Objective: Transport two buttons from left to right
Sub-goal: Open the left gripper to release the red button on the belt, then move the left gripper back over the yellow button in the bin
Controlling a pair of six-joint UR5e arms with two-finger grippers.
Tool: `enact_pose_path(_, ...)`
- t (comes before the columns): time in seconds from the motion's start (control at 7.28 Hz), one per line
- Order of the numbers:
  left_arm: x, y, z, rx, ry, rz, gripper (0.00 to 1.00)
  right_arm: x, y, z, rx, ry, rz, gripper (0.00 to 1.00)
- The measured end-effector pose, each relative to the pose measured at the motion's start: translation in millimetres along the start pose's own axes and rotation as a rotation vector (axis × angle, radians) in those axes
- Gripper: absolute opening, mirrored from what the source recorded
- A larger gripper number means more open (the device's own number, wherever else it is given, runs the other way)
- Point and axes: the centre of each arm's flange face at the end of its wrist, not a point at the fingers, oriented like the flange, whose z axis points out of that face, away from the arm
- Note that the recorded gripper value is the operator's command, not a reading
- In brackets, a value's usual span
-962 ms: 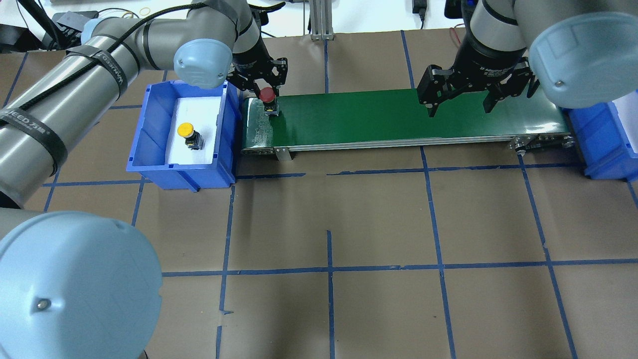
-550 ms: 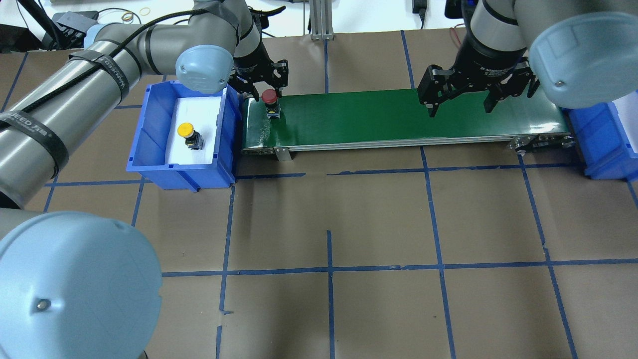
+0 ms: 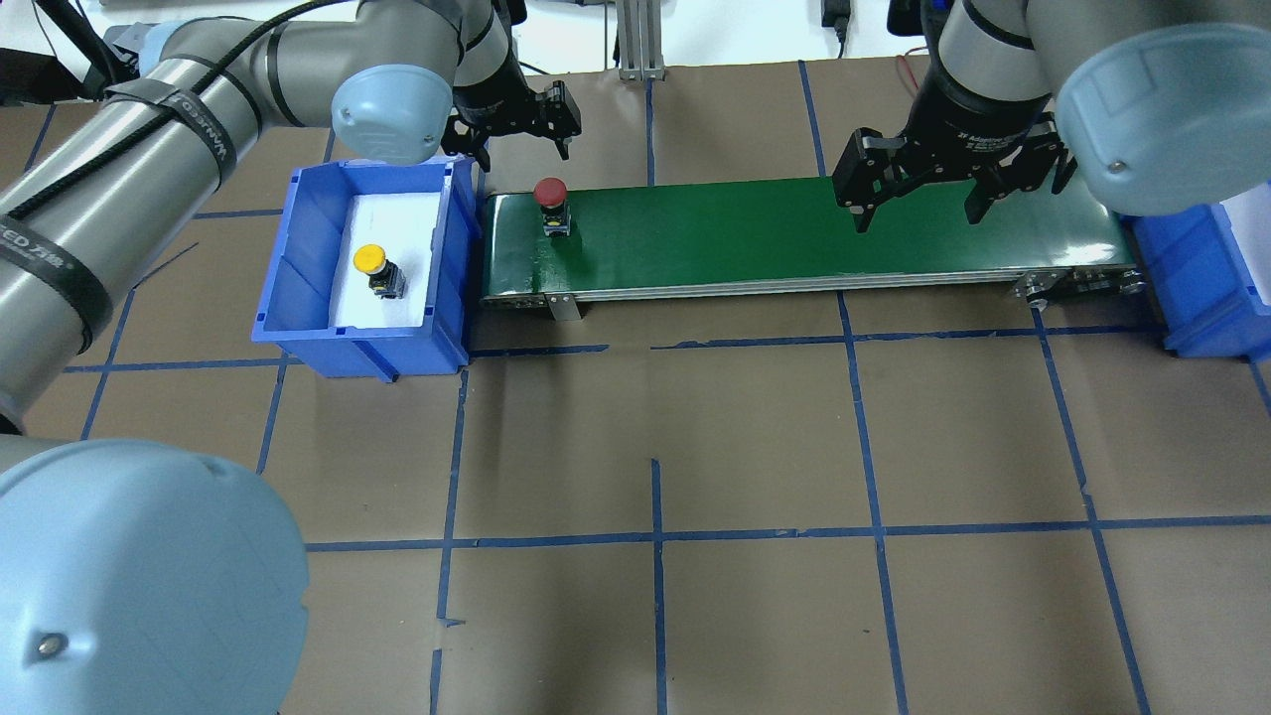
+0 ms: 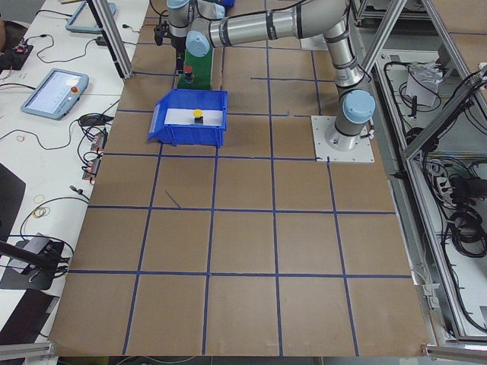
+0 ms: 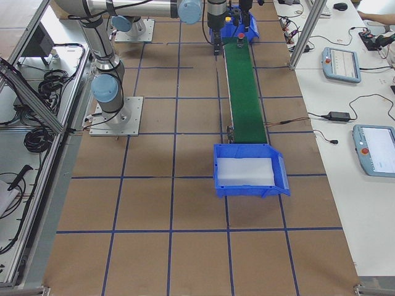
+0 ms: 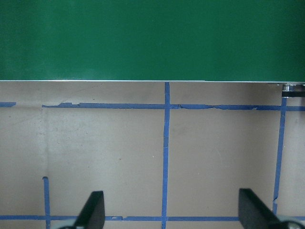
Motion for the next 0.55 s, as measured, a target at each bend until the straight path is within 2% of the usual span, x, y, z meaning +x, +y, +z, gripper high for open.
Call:
enact_pose_path(0.14,-14.7,-5.6,-16.1,0.017,-0.001,0.0,1.0,-0.1,0.3,-0.3,0.0,0.0,0.001,0.95)
enact_pose_path(0.27,-45.6,-11.9,-24.5,0.016,-0.008,-0.003,1.0,-0.3,0.6,0.1,0.0,0.0,0.001,1.0)
enact_pose_path(0.55,-113.7,-13.7,-27.8,-0.007,-0.03,0.007,1.0,3.3,0.2,-1.4,0.003,-0.006,0.01,1.0)
